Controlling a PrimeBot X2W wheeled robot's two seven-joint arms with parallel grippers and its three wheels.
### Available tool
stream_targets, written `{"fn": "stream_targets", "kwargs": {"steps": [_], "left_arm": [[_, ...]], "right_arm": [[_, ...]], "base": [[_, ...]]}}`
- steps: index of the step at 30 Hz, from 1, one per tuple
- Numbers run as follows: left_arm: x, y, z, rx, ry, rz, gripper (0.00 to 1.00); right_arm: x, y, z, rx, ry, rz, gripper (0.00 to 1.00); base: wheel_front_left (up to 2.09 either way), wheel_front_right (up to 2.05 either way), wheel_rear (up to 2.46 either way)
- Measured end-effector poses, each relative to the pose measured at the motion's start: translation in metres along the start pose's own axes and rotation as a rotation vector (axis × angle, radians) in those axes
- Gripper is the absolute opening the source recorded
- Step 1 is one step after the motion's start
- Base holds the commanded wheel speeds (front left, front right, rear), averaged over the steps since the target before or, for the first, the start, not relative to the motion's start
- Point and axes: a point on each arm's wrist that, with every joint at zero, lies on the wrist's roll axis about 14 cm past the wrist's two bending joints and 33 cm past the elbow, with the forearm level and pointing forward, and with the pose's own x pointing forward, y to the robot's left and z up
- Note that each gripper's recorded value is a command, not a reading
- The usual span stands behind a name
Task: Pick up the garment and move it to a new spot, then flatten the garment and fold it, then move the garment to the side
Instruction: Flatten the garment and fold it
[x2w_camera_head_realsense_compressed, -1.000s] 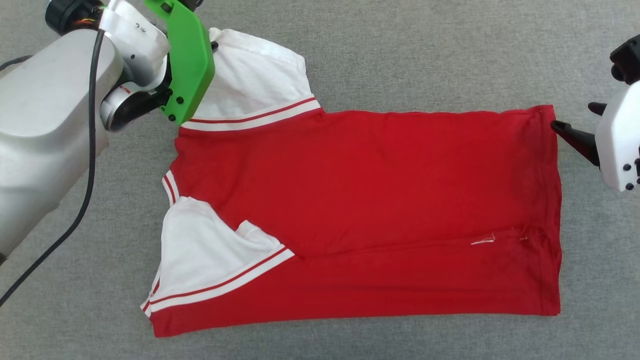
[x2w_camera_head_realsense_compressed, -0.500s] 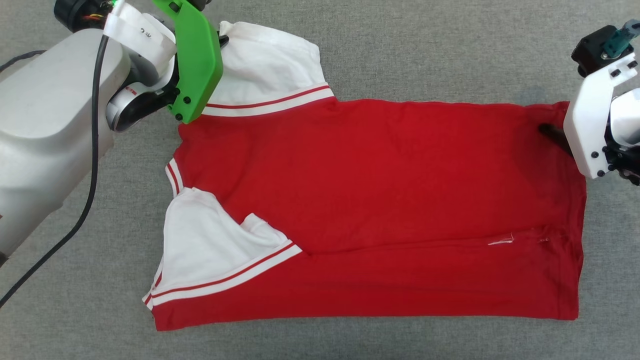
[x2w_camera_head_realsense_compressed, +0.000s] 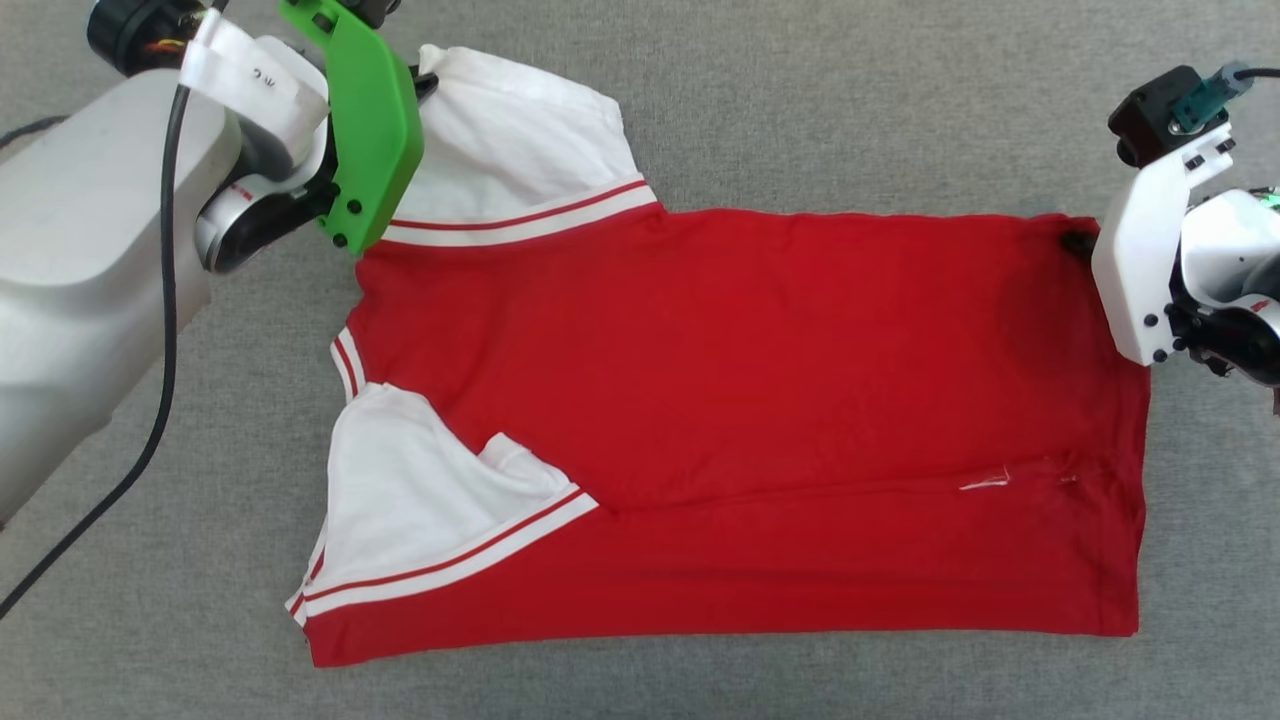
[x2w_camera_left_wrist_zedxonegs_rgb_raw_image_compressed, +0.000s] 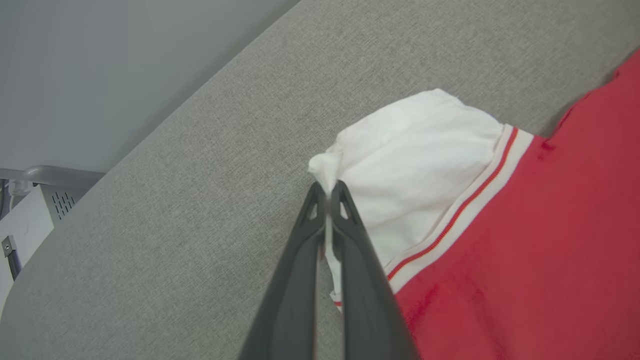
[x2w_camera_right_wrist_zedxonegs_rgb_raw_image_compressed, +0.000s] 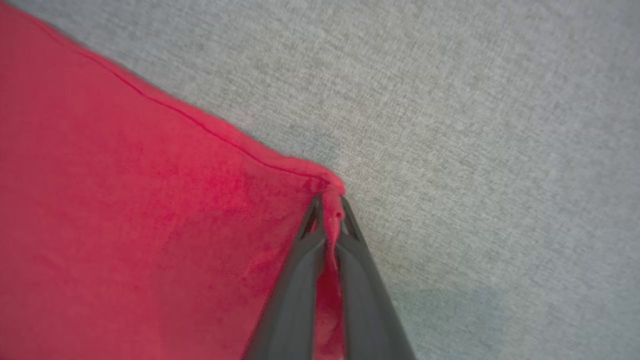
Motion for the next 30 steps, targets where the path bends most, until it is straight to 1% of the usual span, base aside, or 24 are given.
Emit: {"fn": "stream_targets", "kwargs": {"steps": [9, 14, 19, 22, 26, 30], "left_arm": [[-0.038, -0.008, 0.000, 0.000, -0.077, 0.022, 0.00], [-0.065, -0.020, -0.009, 0.011, -0.093, 0.019, 0.00], [-0.095, -0.027, -0.028, 0.017, -0.091, 0.036, 0.00], [-0.111, -0.040, -0.041, 0.006, -0.102, 0.041, 0.00], [-0.126, -0.061, -0.064, -0.038, -0.096, 0.038, 0.00], [-0.139, -0.083, -0.097, -0.090, -0.054, 0.037, 0.00]], "right_arm": [[-0.038, 0.006, 0.012, 0.025, -0.187, -0.008, 0.00], [-0.063, 0.012, 0.005, 0.029, -0.254, -0.011, 0.00], [-0.084, 0.019, -0.005, 0.038, -0.300, -0.008, 0.00], [-0.095, 0.028, -0.014, 0.036, -0.318, 0.004, 0.00], [-0.104, 0.041, -0.029, 0.037, -0.327, 0.025, 0.00], [-0.110, 0.053, -0.046, 0.060, -0.331, 0.049, 0.00]], "base": [[0.00, 0.00, 0.00], [0.00, 0.00, 0.00], [0.00, 0.00, 0.00], [0.00, 0.00, 0.00], [0.00, 0.00, 0.00], [0.00, 0.00, 0.00]]}}
